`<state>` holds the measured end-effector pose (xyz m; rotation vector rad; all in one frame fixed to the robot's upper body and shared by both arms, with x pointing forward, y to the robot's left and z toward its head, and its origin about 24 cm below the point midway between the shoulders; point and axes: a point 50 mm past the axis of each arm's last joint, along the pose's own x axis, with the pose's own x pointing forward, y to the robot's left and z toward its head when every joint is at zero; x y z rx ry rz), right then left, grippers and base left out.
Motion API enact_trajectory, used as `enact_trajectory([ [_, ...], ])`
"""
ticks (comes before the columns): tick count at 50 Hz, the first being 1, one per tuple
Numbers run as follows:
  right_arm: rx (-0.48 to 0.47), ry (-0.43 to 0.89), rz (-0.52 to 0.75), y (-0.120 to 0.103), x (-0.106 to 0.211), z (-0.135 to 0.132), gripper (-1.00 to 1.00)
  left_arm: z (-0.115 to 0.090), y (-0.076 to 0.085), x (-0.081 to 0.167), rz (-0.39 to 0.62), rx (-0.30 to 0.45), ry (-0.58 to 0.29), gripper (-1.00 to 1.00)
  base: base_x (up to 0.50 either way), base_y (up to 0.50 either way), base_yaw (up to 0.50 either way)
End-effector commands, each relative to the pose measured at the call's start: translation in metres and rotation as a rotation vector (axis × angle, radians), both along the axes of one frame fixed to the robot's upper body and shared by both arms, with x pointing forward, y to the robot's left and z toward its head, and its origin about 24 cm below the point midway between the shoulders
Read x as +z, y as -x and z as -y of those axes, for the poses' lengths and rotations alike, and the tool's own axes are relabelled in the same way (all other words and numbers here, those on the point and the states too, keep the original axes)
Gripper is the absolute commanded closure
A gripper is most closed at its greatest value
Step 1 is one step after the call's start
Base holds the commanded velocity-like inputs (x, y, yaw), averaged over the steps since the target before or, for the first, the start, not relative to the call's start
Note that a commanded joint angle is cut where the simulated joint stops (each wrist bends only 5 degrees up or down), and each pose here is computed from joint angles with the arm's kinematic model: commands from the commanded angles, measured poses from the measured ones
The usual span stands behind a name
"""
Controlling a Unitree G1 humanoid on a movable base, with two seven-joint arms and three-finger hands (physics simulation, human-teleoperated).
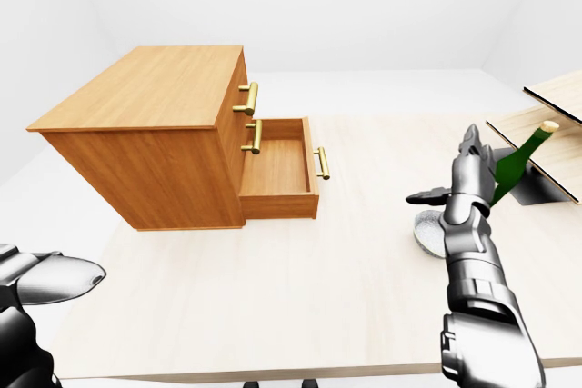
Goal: Put the bowl on top of the cabinet.
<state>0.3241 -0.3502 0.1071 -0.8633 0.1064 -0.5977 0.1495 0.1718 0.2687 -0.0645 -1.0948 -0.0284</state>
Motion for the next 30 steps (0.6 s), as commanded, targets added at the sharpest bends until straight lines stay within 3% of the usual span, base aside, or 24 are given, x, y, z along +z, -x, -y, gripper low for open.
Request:
enact_trajectory([
  [1, -0.03, 0.026, -0.021, 0.002, -0.002, 0.006, -1.0, 0.0, 0.0, 0.0, -0.001, 0.0, 0.0, -1.0, 0.0, 0.0, 0.0],
  [30, -0.092, 0.093, -0.085, 0.003, -0.012, 0.012, -1.0, 0.002, 0.0, -0.001, 0.003, 0.013, -0.021, -1.0, 0.0, 0.0, 0.0],
])
